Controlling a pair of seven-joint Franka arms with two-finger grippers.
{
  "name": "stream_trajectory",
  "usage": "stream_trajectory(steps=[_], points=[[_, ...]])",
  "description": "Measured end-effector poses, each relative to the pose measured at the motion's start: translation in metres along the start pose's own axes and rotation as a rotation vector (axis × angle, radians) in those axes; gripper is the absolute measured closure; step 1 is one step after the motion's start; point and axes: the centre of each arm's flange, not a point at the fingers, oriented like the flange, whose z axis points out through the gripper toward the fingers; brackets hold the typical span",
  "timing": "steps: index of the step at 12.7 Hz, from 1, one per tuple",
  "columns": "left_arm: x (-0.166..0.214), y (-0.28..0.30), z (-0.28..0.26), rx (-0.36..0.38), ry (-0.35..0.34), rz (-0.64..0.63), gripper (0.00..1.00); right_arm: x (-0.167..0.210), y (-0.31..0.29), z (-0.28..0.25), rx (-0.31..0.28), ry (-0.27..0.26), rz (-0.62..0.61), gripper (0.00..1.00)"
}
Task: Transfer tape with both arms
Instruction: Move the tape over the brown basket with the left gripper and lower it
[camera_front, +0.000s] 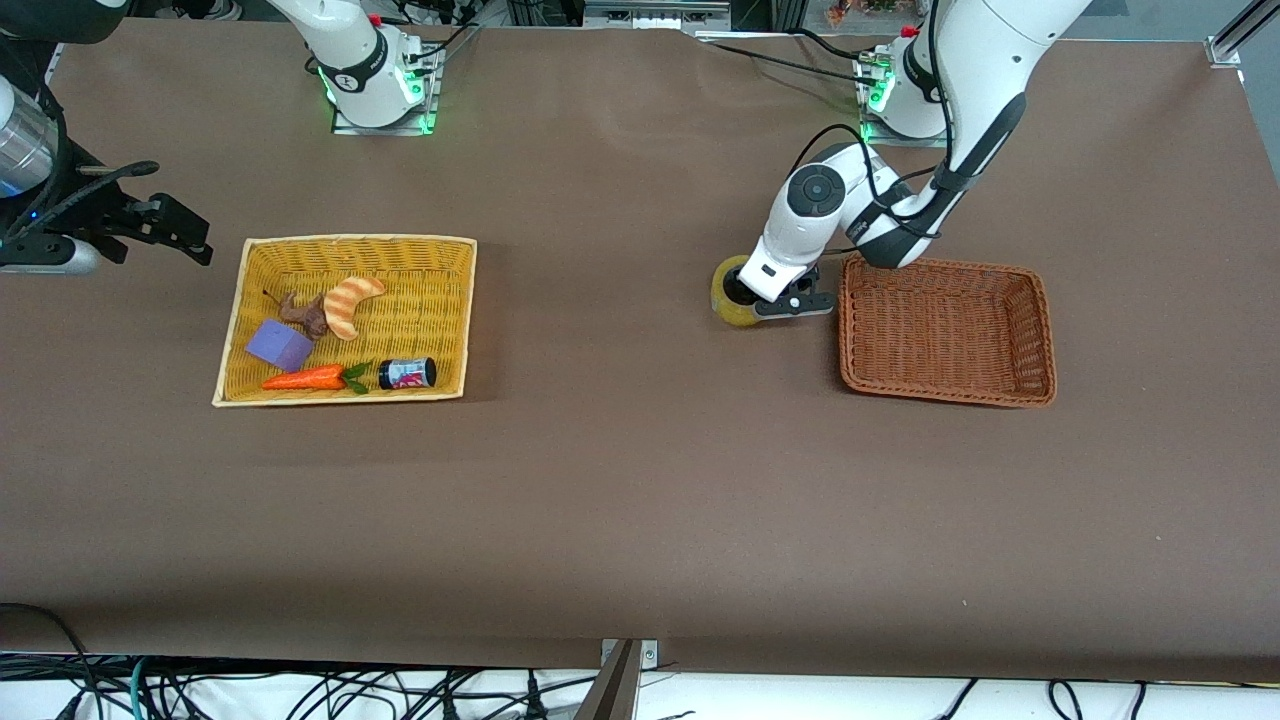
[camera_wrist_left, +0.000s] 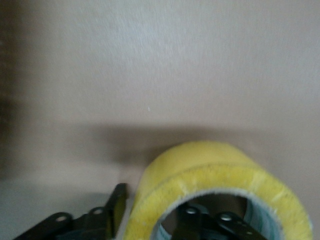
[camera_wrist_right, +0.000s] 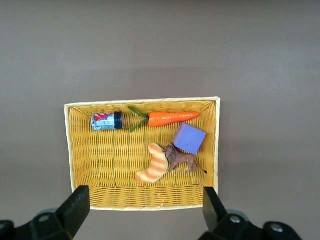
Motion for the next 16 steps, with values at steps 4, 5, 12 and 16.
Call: stream_trajectory(steps=[4,5,12,16], points=[[0.019,0.003,-0.017,0.025,-0.023,-0.065,0.78,0.0,0.0,0.0,0.0,-0.004,0.0,0.0],[0.026,0.005,-0.028,0.043,-0.039,-0.077,0.78,-0.001,0.0,0.001,0.0,-0.008,0.0,0.0],[0.125,-0.13,-0.209,0.118,-0.156,0.305,0.78,-0.003,-0.001,0.002,-0.001,-0.027,-0.002,0.0],[0.159,-0.238,-0.188,0.169,-0.161,0.465,0.78,-0.006,-0.001,0.004,-0.002,-0.051,-0.002,0.0]])
